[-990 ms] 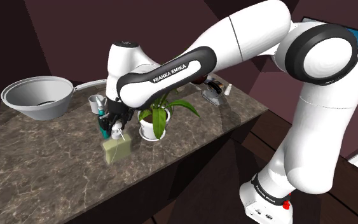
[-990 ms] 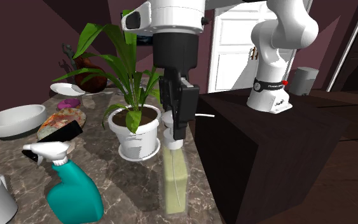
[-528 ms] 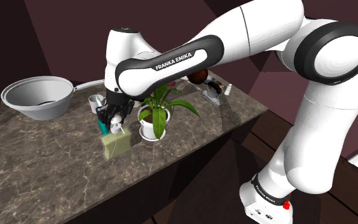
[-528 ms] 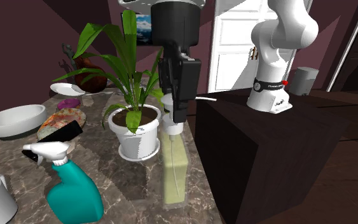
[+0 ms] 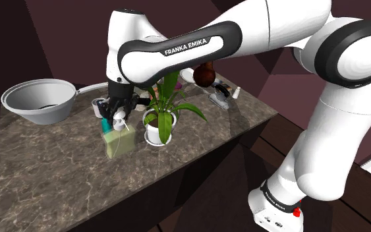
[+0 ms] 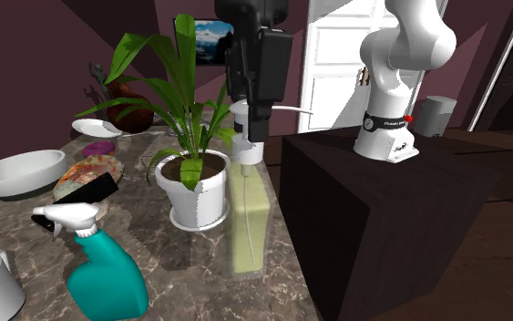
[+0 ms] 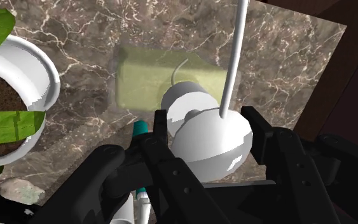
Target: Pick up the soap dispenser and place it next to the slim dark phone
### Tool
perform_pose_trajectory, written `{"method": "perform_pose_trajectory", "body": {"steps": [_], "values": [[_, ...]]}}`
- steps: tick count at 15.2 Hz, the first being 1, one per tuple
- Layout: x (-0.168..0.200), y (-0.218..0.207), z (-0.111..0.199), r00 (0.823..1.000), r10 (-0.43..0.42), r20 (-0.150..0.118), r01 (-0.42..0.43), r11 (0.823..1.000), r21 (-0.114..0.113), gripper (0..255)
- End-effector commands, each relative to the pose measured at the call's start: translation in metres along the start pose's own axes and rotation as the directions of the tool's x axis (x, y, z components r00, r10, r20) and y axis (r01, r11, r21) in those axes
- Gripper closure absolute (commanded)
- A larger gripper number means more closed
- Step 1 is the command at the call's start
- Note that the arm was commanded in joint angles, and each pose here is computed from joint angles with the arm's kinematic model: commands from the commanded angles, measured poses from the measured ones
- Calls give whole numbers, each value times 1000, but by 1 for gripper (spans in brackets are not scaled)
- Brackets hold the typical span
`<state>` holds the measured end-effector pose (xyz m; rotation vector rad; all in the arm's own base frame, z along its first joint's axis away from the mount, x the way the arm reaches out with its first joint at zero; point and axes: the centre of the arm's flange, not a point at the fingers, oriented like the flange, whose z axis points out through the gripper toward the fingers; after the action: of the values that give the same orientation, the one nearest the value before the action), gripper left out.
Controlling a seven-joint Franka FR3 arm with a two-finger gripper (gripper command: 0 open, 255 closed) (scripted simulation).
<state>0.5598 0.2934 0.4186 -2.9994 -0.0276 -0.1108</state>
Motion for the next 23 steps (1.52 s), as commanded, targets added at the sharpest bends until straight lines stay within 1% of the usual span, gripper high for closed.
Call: {"method": "perform_pose_trajectory", "body": {"steps": [1,23], "values": [[1,-1,-11,1000,0,0,0,1000,0,255],[10,-17,-126,1000,0,0,0,1000,0,255]]}}
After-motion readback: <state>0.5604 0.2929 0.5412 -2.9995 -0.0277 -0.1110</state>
